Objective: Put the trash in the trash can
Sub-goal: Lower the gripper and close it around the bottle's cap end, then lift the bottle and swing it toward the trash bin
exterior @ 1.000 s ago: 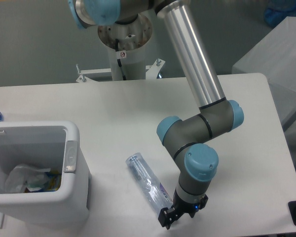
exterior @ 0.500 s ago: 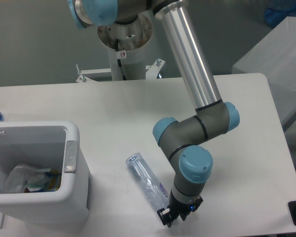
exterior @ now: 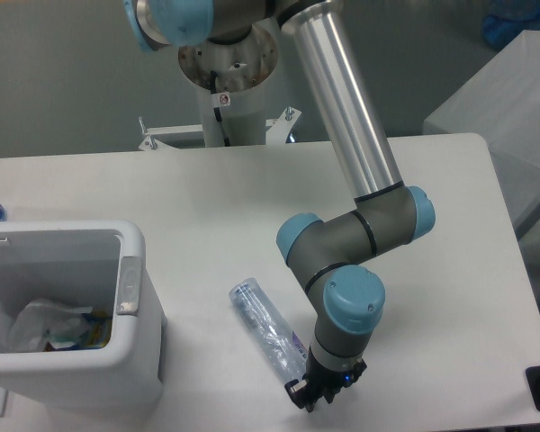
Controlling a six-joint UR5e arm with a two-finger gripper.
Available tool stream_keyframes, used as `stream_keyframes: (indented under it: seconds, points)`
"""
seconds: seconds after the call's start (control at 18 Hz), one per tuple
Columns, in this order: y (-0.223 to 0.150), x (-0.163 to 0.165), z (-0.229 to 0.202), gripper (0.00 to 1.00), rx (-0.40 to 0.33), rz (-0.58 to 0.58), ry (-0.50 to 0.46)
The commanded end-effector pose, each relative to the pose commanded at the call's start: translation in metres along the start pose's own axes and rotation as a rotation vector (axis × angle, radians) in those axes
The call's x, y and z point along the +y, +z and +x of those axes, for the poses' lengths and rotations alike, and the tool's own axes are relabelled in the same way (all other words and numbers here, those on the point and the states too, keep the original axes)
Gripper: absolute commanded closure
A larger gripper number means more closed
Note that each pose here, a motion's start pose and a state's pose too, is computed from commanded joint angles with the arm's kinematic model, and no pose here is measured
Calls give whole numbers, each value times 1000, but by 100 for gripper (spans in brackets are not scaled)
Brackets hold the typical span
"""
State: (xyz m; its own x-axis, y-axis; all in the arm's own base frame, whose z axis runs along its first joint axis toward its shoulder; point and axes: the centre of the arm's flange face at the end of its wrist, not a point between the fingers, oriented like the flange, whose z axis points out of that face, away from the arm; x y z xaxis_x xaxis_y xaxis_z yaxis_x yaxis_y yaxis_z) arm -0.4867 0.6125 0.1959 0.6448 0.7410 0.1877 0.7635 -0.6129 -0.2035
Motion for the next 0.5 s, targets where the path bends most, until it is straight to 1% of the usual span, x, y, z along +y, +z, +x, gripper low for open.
stream_keyframes:
  seconds: [0.11,0.22,0.33,0.44,0.5]
  points:
    - [-3,0,2,60,0,6,3]
    - [-23,-4,6,60,1,33,8]
    - [-65,-11,13,61,5,90,19]
    - [-105,-13,20,64,13,150,28]
    - [-120,-14,23,66,14,173,32]
